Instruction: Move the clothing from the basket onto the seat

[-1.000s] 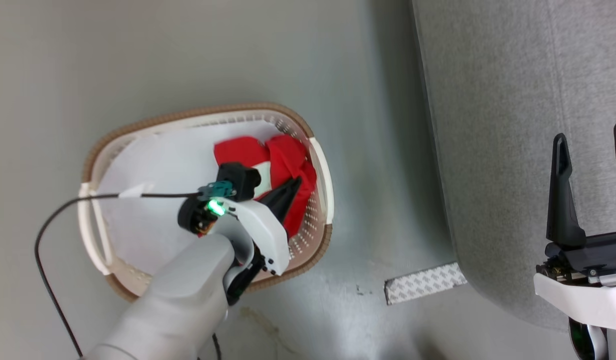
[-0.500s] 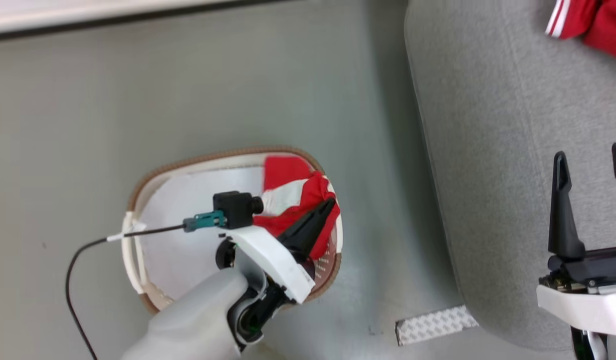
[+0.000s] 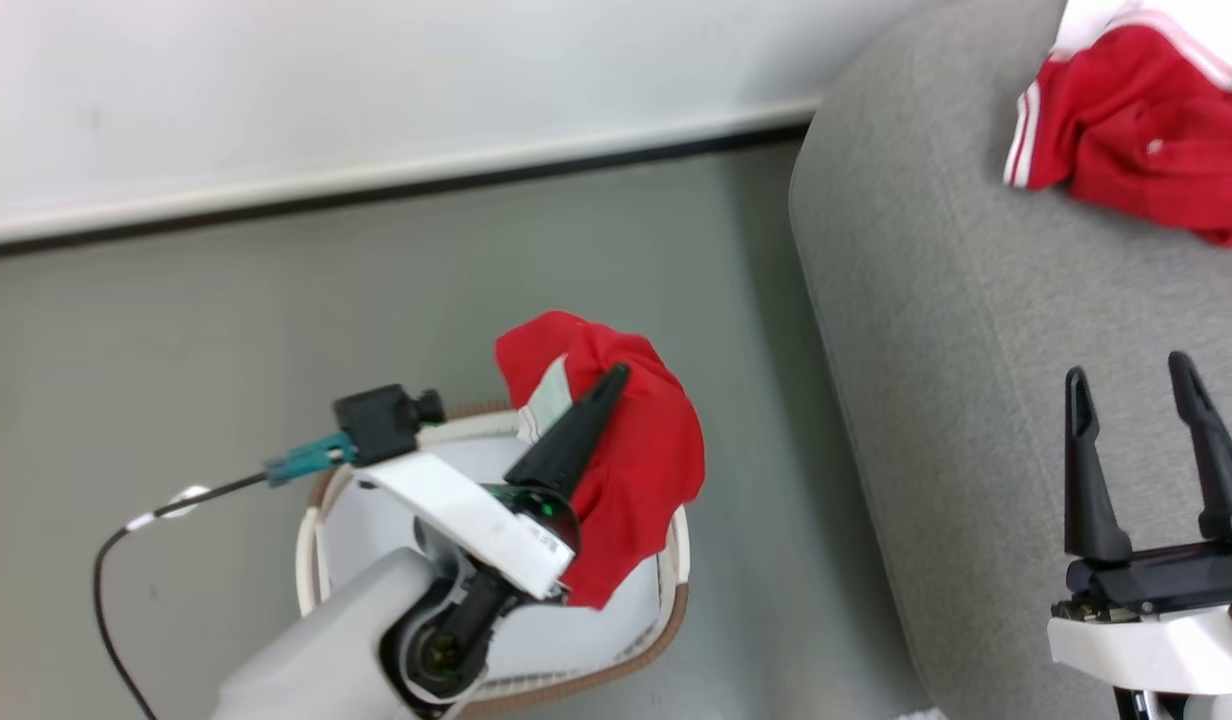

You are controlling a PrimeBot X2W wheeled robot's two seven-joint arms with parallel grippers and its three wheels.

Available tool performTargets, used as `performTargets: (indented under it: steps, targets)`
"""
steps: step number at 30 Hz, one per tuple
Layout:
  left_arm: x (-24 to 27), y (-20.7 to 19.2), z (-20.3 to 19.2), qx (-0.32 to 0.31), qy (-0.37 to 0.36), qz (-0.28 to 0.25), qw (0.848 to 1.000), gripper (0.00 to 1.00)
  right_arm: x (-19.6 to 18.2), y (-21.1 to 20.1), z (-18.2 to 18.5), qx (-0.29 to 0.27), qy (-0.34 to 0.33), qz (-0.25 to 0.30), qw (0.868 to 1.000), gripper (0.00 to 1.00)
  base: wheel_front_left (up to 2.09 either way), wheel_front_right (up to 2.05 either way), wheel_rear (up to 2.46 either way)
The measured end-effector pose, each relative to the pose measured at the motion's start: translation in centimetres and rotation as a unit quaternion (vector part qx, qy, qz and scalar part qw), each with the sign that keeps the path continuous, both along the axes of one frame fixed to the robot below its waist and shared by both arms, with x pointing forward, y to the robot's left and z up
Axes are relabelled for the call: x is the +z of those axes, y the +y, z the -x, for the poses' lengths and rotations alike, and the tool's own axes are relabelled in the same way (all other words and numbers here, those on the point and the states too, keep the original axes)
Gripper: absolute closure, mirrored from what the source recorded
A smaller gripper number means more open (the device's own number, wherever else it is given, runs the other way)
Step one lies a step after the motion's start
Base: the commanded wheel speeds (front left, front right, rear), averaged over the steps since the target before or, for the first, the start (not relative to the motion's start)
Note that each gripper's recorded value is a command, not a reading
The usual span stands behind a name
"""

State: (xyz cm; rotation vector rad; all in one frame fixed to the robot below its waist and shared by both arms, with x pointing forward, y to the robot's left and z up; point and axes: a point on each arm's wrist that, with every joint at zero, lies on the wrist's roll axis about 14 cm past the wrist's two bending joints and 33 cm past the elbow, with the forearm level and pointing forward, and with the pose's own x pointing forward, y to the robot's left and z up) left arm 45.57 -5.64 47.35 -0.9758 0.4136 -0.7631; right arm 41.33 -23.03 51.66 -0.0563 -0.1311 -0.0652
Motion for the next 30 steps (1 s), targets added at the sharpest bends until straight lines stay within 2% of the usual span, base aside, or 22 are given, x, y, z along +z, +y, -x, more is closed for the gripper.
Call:
performTargets:
  steps: [7,15,22,30]
  targets:
    - [6.3,1.3,-0.1,0.032,-0.058,0.043,0.997,1.0,1.7,0.3,1.8,0.002,-0.019,-0.01,1.0,0.0,0.0,0.0,0.0]
    - [12.2,3.1,1.6,0.06,-0.109,0.083,0.989,1.0,2.1,0.8,4.3,0.006,-0.022,-0.022,0.999,0.0,0.0,0.0,0.0]
    - [15.0,4.4,4.1,0.085,-0.135,0.098,0.982,1.0,2.3,1.1,7.0,0.008,-0.026,-0.028,0.999,0.0,0.0,0.0,0.0]
    - [16.2,5.0,5.7,0.089,-0.155,0.096,0.979,1.0,2.7,2.3,7.7,0.026,-0.035,-0.035,0.998,0.0,0.0,0.0,0.0]
